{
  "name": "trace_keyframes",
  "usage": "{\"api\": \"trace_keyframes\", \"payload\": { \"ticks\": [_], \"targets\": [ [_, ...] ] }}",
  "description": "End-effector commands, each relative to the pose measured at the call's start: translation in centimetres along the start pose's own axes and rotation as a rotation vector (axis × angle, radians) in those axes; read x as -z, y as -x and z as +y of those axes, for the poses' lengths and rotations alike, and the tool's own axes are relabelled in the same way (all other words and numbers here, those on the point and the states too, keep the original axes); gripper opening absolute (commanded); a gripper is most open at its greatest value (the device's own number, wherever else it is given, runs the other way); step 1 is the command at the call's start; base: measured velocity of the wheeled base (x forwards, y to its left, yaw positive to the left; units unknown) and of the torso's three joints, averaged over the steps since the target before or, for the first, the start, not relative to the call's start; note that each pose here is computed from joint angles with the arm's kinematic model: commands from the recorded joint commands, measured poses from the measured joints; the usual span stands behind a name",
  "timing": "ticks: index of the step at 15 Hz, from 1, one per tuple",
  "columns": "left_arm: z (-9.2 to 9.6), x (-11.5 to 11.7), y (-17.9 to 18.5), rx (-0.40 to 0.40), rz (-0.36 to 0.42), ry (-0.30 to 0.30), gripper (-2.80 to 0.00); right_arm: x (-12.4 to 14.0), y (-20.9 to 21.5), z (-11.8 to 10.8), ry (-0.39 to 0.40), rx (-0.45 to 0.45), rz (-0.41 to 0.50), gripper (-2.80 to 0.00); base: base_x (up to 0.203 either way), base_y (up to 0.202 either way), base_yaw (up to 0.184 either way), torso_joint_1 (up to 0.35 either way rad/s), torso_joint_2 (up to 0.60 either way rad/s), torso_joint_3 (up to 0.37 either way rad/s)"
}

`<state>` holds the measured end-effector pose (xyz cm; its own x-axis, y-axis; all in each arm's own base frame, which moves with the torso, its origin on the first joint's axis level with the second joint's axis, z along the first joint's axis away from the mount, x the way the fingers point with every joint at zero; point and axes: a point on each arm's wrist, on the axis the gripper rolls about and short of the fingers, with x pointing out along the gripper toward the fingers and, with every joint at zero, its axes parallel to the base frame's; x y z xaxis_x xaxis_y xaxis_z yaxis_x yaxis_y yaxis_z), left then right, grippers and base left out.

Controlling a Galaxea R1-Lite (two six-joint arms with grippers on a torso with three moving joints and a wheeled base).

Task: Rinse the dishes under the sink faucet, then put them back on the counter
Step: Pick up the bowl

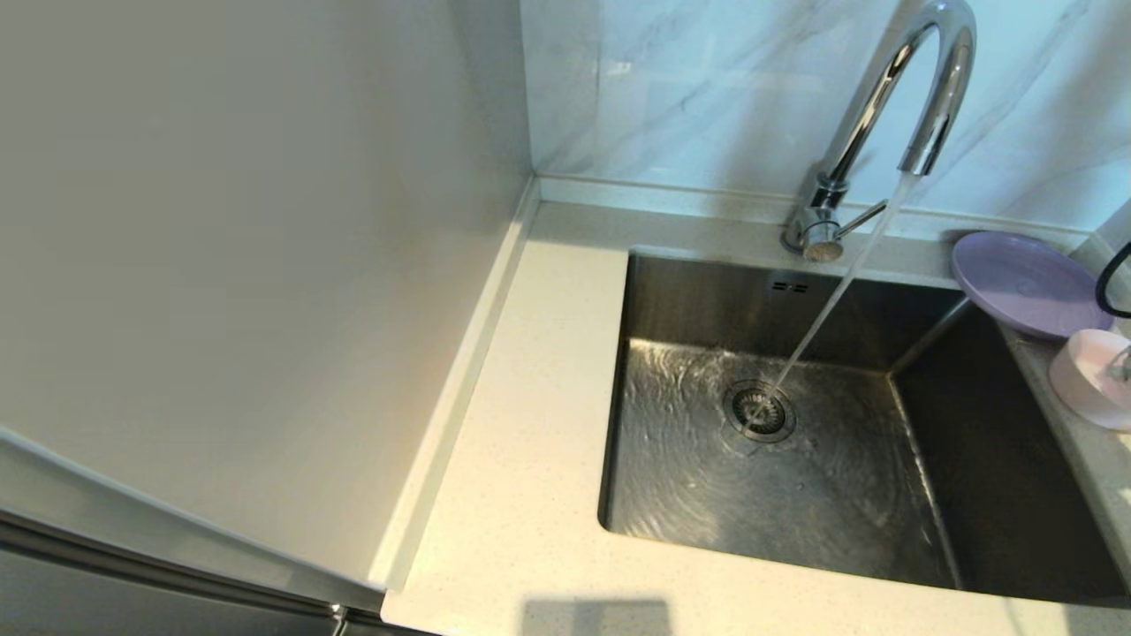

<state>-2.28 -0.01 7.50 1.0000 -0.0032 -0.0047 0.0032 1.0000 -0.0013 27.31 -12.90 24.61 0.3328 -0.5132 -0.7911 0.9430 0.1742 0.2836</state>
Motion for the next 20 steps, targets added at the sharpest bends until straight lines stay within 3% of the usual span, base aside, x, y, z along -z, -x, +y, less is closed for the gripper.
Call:
{"api": "trace_keyframes", "payload": {
  "ticks": [1, 7, 12, 20],
  "targets": [
    [0.0, 0.0, 0.0, 0.0, 0.0, 0.0, -2.8, -0.7, -0.4, 0.6, -0.029, -0.012, -0.022, 0.0, 0.0, 0.0, 0.0, 0.0, 0.0, 0.0],
    [0.0, 0.0, 0.0, 0.0, 0.0, 0.0, -2.8, -1.7, -2.3, 0.6, -0.063, 0.031, -0.035, 0.0, 0.0, 0.0, 0.0, 0.0, 0.0, 0.0],
    [0.0, 0.0, 0.0, 0.0, 0.0, 0.0, -2.8, -1.7, -5.4, 2.0, -0.068, -0.007, -0.063, 0.0, 0.0, 0.0, 0.0, 0.0, 0.0, 0.0],
    [0.0, 0.0, 0.0, 0.0, 0.0, 0.0, -2.8, -2.1, -7.2, 2.2, -0.069, 0.004, -0.07, 0.0, 0.0, 0.0, 0.0, 0.0, 0.0, 0.0]
  ]
}}
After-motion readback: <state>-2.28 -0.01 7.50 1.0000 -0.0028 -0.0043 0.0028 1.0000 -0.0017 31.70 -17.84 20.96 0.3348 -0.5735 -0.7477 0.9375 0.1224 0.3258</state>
